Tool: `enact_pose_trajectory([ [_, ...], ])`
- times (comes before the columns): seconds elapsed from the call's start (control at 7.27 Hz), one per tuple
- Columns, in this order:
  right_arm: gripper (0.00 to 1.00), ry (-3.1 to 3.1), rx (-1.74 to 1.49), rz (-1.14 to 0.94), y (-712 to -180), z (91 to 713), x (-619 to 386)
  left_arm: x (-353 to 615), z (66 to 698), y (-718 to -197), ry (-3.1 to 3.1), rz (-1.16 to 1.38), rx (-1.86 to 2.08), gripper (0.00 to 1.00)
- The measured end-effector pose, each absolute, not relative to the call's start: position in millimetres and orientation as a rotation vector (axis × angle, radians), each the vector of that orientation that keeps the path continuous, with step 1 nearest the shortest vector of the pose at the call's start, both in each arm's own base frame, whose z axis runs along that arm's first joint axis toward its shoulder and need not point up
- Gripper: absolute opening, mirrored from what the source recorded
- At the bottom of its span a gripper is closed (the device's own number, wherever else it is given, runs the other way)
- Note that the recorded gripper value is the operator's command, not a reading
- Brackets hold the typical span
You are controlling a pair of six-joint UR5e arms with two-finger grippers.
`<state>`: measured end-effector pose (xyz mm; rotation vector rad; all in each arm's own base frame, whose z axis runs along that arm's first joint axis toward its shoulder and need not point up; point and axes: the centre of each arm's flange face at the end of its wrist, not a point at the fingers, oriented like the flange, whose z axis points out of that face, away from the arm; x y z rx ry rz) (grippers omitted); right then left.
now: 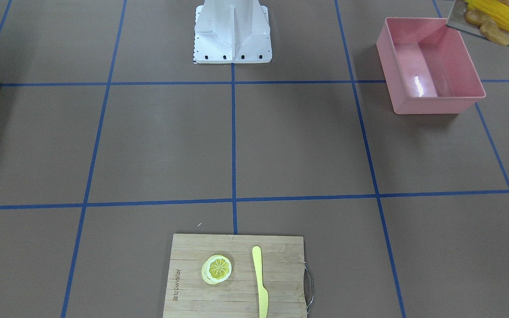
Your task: Sweep and dump trash into bin
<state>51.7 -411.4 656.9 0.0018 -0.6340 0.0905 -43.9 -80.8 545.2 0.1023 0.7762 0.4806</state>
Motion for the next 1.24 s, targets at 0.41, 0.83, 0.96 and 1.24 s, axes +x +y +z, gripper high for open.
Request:
enact_pose_trajectory([
  [0.41, 1.00, -0.635, 0.003, 0.090, -412, 657, 52, -48, 561, -66, 0.773, 0.543, 0.087, 0.00],
  [0.83, 1.00, -0.636, 0.004, 0.090, -412, 656, 52, -52, 579, -55, 0.768, 0.577, 0.070, 0.00],
  [0.96, 1.00, -0.637, 0.005, 0.089, -412, 656, 52, -52, 584, -54, 0.765, 0.583, 0.066, 0.00],
  [1.24, 1.00, -0.636, 0.006, 0.089, -412, 656, 52, -52, 595, -54, 0.761, 0.588, 0.060, 0.00],
])
